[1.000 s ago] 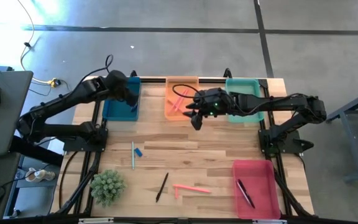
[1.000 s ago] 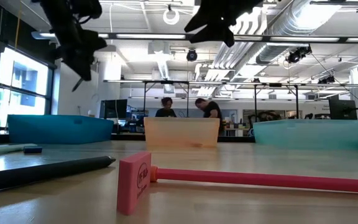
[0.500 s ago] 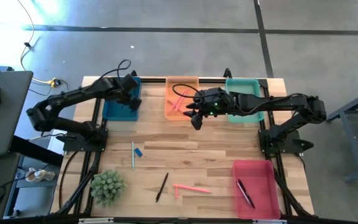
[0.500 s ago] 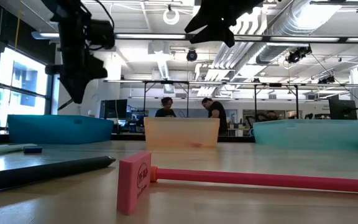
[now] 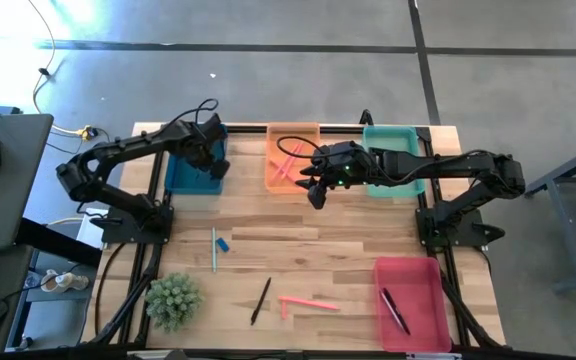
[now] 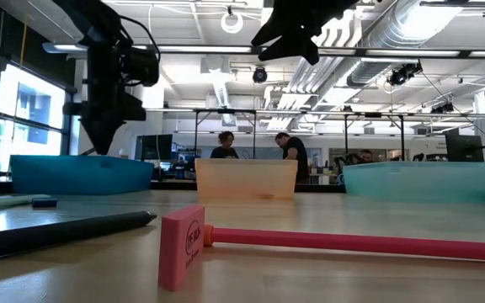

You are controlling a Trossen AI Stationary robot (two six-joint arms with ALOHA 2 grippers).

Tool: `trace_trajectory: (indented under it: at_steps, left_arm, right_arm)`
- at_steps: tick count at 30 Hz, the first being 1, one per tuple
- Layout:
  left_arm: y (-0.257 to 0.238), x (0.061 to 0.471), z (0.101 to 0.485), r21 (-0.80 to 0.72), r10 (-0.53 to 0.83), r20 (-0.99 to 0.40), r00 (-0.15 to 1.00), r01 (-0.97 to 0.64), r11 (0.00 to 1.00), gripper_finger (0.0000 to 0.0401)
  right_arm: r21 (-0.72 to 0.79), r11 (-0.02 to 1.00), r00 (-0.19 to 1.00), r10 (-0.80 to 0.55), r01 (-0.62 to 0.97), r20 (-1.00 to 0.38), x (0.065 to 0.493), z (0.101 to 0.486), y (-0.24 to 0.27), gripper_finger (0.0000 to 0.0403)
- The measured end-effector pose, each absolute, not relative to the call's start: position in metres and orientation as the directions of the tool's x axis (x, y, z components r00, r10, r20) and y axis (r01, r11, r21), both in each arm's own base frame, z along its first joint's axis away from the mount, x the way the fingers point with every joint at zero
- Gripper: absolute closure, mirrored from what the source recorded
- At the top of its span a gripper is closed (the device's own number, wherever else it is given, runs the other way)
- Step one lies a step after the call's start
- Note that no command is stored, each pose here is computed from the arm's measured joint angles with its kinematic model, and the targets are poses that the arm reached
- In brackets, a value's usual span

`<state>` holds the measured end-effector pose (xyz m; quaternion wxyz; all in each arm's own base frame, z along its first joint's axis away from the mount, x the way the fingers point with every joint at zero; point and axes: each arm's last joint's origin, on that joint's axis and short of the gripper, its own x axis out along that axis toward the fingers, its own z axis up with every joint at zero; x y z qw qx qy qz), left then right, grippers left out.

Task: Sort crayons/erasers/pens/pencils in bins
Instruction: Put the blue crayon into the blue bin, then put the pink pencil into the orange bin

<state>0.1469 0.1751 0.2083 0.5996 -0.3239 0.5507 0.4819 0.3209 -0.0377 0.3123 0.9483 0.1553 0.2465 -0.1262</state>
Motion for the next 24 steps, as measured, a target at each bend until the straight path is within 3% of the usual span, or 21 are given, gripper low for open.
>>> trace_trajectory:
  at_steps: [7,14,24]
  left_arm:
    - [0.183,0.142,0.201,0.124,0.169,-0.983,-0.069,-0.931,0.343,0.0355]
    - [0.185,0.140,0.201,0.115,0.157,-0.986,-0.063,-0.929,0.351,0.0307]
    - [0.189,0.144,0.212,0.075,0.151,-0.988,-0.008,-0.893,0.444,0.0264]
  right_arm:
    - [0.233,0.918,0.840,-0.162,0.320,-0.518,0.320,0.311,-0.038,0.0237]
    - [0.272,0.887,0.793,-0.154,0.374,-0.589,0.316,0.304,-0.036,0.0237]
    - [0.257,0.890,0.767,-0.144,0.377,-0.626,0.314,0.301,-0.020,0.0237]
